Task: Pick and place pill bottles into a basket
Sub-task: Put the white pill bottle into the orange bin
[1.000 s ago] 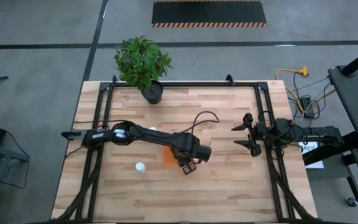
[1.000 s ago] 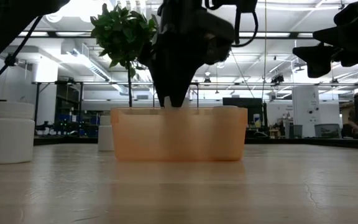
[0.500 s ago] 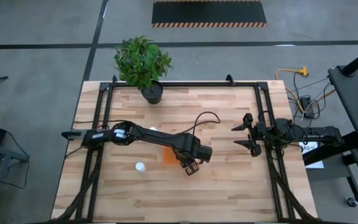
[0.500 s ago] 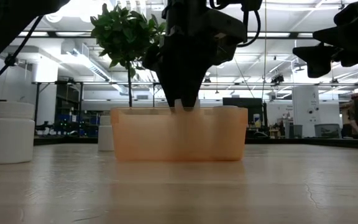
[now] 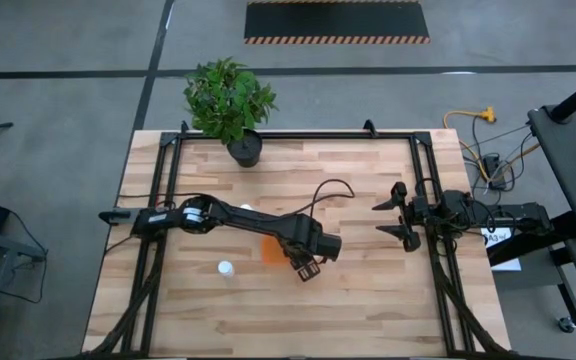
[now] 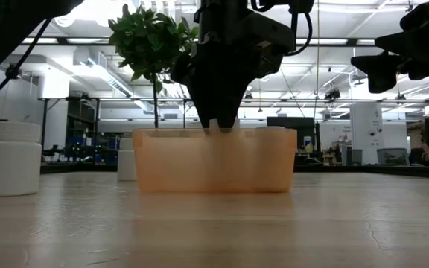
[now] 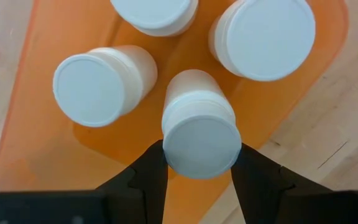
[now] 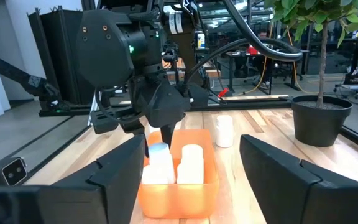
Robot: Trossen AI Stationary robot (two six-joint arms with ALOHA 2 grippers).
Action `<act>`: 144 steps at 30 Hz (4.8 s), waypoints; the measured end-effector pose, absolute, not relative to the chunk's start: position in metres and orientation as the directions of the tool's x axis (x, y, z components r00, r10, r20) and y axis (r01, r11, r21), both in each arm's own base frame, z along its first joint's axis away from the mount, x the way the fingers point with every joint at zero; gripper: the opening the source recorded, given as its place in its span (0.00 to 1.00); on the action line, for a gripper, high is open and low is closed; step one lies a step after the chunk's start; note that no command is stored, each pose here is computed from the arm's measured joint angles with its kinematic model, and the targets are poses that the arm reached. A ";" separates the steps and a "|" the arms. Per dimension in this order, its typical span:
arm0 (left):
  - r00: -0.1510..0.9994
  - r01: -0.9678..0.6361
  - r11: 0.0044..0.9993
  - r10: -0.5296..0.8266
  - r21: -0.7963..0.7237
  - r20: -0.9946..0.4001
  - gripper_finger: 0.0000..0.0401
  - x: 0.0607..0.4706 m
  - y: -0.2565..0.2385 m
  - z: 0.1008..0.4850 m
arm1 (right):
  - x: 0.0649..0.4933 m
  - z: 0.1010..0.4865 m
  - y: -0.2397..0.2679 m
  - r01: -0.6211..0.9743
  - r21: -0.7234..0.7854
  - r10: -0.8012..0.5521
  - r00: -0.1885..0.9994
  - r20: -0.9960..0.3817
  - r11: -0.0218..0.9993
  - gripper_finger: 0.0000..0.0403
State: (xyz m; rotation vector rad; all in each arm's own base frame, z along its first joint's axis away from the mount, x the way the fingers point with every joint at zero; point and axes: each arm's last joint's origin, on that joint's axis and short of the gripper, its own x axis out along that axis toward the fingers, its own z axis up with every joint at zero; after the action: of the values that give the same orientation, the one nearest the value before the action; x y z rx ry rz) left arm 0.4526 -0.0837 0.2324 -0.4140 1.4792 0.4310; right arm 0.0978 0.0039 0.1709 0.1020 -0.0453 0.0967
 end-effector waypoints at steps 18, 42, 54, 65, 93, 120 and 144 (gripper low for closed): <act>0.033 -0.539 0.842 0.018 -0.003 -0.999 0.51 0.451 -0.084 0.233 | 0.098 0.171 0.004 -0.099 0.100 0.094 0.994 0.050 0.990 0.63; 0.098 -0.731 0.682 0.045 -0.041 -0.994 0.52 0.390 -0.095 0.295 | 0.098 0.171 0.004 -0.100 0.100 0.096 0.994 0.050 0.990 0.63; 0.093 -0.886 0.454 -0.024 -0.094 -0.995 0.52 0.315 -0.116 0.274 | 0.098 0.171 0.004 -0.098 0.099 0.094 0.994 0.050 0.990 0.63; 0.051 -0.936 0.347 -0.037 -0.060 -0.998 0.52 0.281 -0.123 0.265 | 0.098 0.171 0.004 -0.099 0.099 0.094 0.994 0.050 0.990 0.62; 0.029 -0.954 0.295 -0.100 -0.058 -0.995 0.52 0.252 -0.116 0.244 | 0.098 0.171 0.004 -0.099 0.099 0.095 0.994 0.050 0.990 0.64; 0.036 -0.955 0.289 -0.090 -0.060 -0.995 0.52 0.251 -0.112 0.210 | 0.098 0.171 0.004 -0.099 0.099 0.094 0.994 0.050 0.990 0.62; 0.090 -0.946 0.305 -0.072 -0.108 -0.993 0.34 0.261 -0.113 0.239 | 0.098 0.171 0.004 -0.099 0.100 0.094 0.994 0.050 0.990 0.63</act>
State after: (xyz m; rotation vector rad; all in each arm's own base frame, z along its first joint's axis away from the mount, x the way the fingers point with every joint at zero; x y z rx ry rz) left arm 0.2607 -0.1132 0.2389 -1.0608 1.3083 0.8775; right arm 0.0978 0.0039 0.1710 0.1021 -0.0455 0.0970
